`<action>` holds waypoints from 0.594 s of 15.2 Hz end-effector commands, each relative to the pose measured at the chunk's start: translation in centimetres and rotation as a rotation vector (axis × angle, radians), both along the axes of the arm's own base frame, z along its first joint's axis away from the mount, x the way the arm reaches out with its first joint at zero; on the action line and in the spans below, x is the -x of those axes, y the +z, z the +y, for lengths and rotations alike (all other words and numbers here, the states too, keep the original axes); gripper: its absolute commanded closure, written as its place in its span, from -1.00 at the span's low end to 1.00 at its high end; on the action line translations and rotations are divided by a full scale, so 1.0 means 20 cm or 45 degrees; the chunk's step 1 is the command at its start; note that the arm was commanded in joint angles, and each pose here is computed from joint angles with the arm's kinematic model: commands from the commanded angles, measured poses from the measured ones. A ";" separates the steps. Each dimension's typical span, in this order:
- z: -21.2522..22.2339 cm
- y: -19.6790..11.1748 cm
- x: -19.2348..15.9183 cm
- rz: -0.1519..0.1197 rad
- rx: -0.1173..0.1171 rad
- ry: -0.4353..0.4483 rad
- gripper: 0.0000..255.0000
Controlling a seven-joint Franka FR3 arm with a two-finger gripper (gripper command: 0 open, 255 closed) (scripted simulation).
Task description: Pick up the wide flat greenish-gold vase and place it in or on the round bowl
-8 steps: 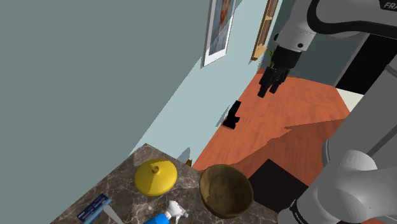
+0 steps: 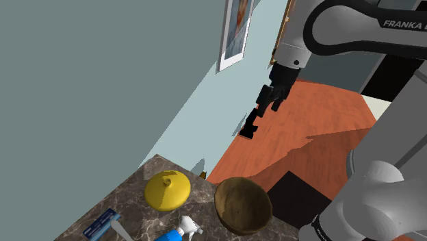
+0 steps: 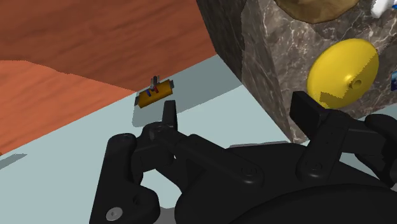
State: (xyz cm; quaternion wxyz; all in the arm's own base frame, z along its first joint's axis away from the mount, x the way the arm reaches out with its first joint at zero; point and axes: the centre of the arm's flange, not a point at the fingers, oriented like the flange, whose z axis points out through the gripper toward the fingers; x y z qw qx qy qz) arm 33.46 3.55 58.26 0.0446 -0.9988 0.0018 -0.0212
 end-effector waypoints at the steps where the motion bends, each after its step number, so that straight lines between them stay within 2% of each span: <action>1: 0.11 -0.05 -0.04 0.007 0.000 -0.003 -1.00; 9: 0.56 -0.30 -0.20 0.039 0.004 -0.011 -1.00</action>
